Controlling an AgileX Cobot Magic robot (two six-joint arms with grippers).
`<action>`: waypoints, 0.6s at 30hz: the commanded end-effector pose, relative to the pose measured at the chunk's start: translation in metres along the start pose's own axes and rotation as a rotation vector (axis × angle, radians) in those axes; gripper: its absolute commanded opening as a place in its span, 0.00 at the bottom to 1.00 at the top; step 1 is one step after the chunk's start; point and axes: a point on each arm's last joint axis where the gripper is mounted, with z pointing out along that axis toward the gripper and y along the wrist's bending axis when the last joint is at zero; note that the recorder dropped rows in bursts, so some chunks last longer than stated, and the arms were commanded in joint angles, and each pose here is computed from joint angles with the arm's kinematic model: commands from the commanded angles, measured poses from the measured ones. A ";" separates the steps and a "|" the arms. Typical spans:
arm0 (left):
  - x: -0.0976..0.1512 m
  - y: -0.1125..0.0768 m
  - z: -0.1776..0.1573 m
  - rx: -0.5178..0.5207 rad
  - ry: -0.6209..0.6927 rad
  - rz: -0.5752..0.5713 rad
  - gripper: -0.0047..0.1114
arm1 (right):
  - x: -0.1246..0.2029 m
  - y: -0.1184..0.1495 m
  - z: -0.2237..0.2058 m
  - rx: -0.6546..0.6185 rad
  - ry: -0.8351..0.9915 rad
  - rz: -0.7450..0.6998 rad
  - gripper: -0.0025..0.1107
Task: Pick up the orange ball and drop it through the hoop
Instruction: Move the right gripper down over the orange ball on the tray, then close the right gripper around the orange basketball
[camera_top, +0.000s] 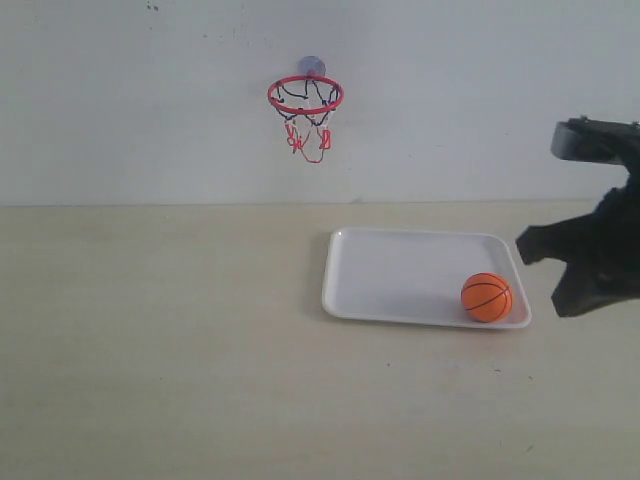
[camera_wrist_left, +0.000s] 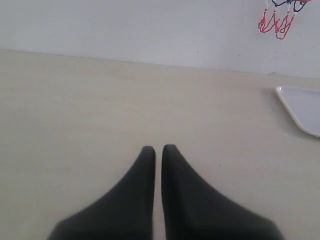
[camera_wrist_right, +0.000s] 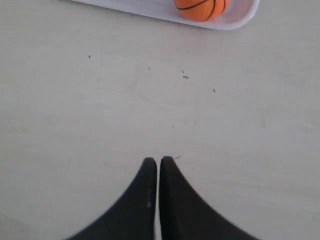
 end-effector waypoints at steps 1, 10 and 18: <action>0.001 0.000 0.000 -0.002 -0.001 0.006 0.08 | -0.037 -0.001 0.020 -0.012 0.117 0.038 0.14; 0.001 0.000 0.000 -0.002 -0.001 0.006 0.08 | -0.100 -0.012 0.080 -0.005 0.076 0.097 0.67; 0.001 0.000 0.000 -0.002 -0.001 0.006 0.08 | -0.107 -0.027 0.127 0.044 0.081 0.089 0.67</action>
